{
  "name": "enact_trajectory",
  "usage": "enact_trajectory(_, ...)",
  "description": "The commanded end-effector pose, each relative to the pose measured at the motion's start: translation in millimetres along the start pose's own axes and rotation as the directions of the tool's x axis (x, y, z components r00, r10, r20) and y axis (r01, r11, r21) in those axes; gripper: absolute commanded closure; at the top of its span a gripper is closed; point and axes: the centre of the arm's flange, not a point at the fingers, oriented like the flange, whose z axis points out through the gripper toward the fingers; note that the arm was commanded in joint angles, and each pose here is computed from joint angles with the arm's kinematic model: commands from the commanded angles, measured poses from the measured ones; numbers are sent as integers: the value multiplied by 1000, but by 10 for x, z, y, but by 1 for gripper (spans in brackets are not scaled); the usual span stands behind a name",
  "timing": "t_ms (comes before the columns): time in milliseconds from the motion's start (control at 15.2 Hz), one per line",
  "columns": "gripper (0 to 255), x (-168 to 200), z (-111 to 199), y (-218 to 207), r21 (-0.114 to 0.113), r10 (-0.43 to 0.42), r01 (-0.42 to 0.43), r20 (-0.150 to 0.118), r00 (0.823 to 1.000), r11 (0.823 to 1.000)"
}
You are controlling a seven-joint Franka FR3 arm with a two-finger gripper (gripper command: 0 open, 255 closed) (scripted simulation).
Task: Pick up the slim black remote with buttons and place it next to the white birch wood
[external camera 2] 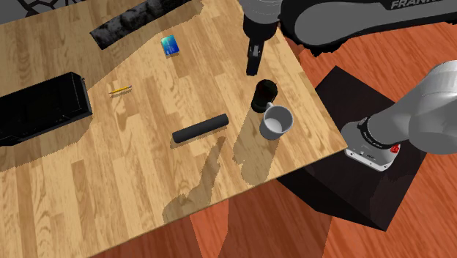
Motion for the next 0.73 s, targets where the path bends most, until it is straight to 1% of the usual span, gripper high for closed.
enact_trajectory(0,0,182,144,-150,10,-55,55,4,999,998)
enact_trajectory(132,0,355,279,-292,19,-107,107,8,994,994)
enact_trajectory(330,0,599,482,-524,34,-186,186,12,982,982)
enact_trajectory(462,0,750,616,-691,43,-238,237,15,971,970)
enact_trajectory(660,0,958,815,-957,58,-315,313,18,949,948)
